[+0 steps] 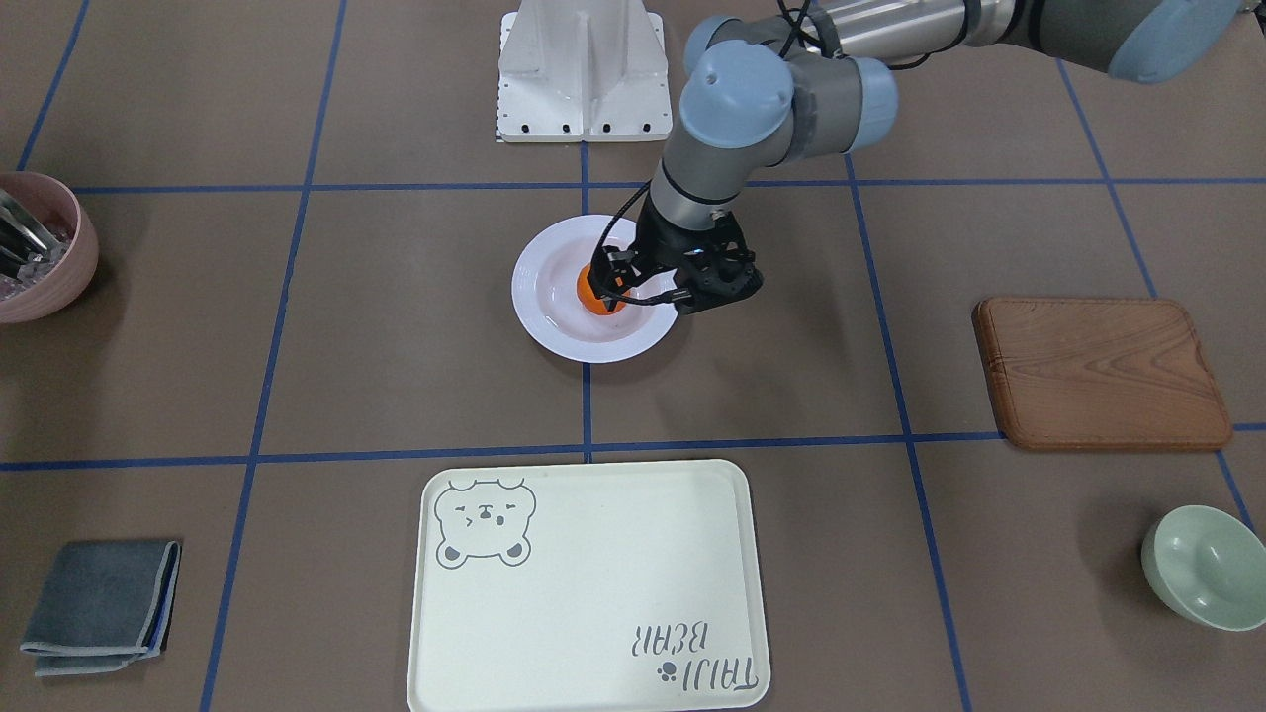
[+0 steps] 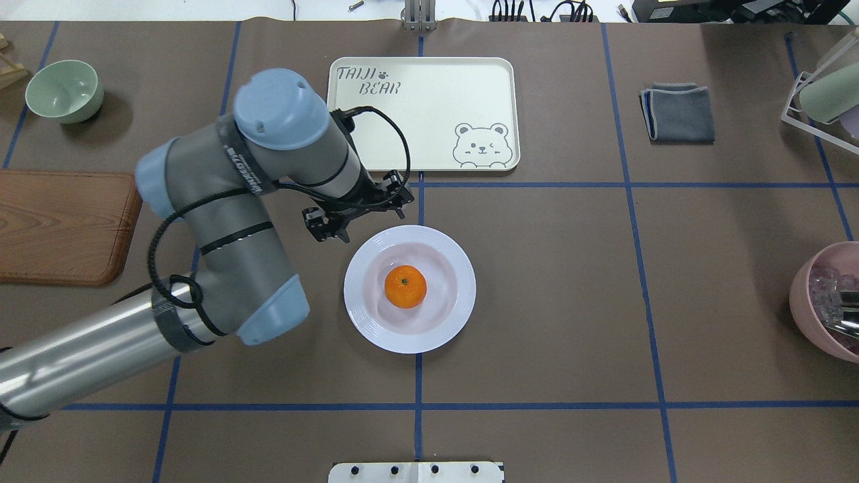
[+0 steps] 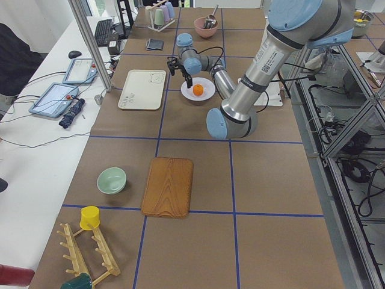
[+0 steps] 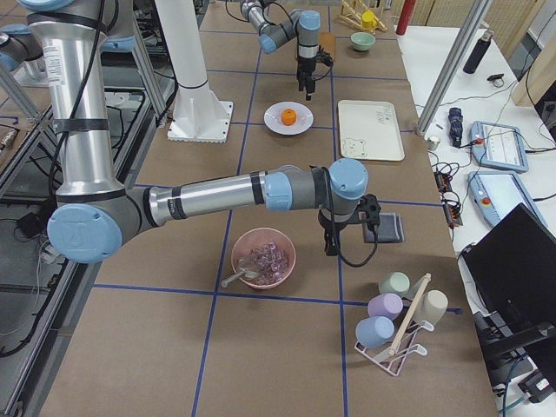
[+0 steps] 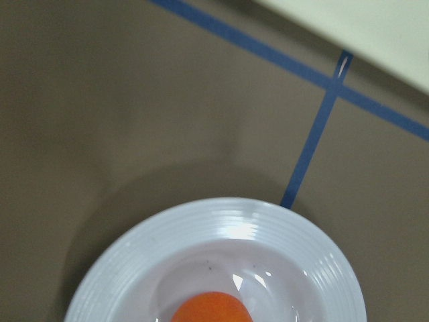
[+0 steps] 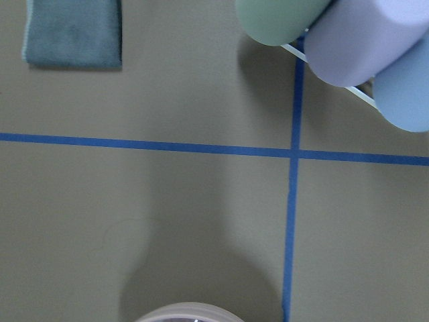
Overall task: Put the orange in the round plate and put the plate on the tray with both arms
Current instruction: 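Withdraw the left arm while the right gripper reaches toward the plate rim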
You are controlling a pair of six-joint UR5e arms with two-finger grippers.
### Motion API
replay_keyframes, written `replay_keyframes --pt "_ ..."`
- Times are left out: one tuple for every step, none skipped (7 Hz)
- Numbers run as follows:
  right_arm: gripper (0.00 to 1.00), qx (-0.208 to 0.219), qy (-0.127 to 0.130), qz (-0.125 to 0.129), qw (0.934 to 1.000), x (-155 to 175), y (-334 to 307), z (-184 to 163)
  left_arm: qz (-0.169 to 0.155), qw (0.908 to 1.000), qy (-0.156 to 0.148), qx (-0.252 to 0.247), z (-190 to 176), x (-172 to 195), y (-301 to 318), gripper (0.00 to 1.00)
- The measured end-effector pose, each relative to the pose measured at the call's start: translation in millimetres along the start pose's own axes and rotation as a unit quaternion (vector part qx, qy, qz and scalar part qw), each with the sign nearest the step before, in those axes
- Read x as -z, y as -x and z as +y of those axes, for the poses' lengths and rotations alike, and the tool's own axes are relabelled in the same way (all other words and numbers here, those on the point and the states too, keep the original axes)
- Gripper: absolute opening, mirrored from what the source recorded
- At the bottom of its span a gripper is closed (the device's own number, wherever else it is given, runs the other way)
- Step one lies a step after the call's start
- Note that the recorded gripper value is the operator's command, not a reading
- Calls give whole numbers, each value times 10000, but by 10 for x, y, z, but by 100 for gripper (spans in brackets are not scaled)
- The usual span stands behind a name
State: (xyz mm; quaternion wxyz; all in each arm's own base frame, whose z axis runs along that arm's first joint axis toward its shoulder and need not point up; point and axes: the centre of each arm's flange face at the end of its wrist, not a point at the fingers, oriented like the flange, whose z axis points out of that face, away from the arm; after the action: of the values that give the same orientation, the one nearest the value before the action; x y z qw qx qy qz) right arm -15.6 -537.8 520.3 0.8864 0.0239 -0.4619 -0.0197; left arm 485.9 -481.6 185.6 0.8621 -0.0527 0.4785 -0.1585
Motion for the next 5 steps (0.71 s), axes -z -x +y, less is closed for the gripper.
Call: replay_keyframes --pt "100 -136 -109 -150 9997 -197 577 -166 11 9996 -234 -181 -306 220 299 99" --pt "100 -326 -266 -195 9989 -485 1167 -252 -37 9981 -573 -212 -600 366 556 99" --pt "100 -540 -488 -241 9971 -827 1774 -262 -122 9946 -995 -251 -831 423 820 99" --pt "100 -800 -712 -439 9933 -1167 2359 -178 -197 9902 -1342 -326 -1056 481 1085 99" --pt "100 -1075 -914 -784 9869 -1444 2823 -16 -276 9868 -1568 -305 -1269 572 1297 99"
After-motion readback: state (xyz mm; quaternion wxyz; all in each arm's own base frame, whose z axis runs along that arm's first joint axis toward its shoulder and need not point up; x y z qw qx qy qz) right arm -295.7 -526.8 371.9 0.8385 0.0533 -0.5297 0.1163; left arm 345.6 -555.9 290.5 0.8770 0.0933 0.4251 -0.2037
